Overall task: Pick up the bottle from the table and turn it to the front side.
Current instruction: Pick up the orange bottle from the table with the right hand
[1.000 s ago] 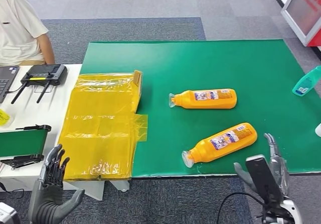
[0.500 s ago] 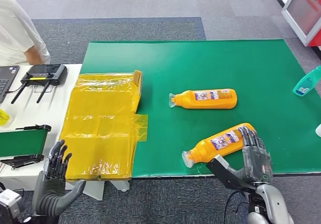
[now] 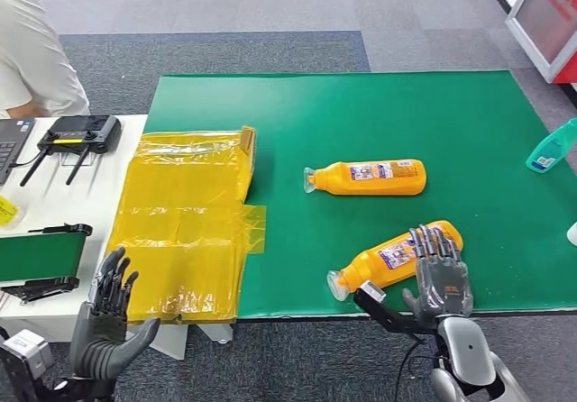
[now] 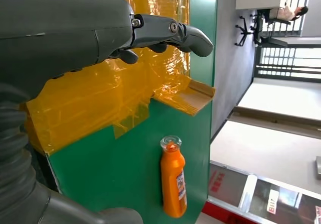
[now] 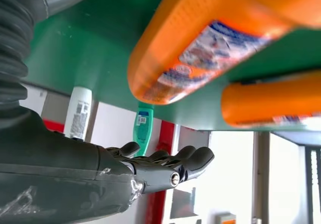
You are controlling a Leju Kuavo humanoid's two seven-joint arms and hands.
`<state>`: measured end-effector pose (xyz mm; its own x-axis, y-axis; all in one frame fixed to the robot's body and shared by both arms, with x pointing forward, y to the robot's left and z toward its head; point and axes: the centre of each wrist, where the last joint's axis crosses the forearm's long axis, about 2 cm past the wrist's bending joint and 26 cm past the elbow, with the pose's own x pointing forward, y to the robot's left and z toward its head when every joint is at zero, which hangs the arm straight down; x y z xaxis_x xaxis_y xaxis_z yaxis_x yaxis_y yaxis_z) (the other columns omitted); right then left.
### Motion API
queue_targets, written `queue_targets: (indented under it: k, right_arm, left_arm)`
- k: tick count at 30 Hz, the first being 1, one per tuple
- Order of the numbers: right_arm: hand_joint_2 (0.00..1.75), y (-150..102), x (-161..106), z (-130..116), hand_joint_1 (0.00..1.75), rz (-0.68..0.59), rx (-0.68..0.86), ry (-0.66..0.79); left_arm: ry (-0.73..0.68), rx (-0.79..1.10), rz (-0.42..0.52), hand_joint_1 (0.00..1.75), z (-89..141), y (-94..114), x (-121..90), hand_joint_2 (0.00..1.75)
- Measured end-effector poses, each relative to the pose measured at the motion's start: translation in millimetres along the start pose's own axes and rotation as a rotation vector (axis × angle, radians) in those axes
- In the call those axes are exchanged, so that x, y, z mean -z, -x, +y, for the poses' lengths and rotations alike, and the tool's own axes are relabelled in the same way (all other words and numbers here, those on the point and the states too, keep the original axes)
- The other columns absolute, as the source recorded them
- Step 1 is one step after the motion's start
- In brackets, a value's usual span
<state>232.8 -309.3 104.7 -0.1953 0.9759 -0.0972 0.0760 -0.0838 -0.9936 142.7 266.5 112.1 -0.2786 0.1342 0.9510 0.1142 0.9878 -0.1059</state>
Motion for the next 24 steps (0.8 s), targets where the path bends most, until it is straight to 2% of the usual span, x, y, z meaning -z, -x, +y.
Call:
queue_targets:
  k: [7,13,24]
  right_arm:
    - [1.75,20.4,12.2,12.4,0.00,-0.060,-0.147,-0.120]
    - [1.75,33.4,14.6,15.6,0.00,-0.095,-0.214,-0.177]
    - [1.75,43.5,26.2,14.4,0.00,-0.129,-0.269,-0.186]
  left_arm:
    - [0.006,-0.011,0.002,0.00,-2.2,4.7,1.3,1.75]
    - [0.010,-0.018,0.009,0.00,-0.9,6.7,-0.2,1.75]
    - [0.028,-0.034,0.059,0.00,-1.8,14.5,-4.5,1.75]
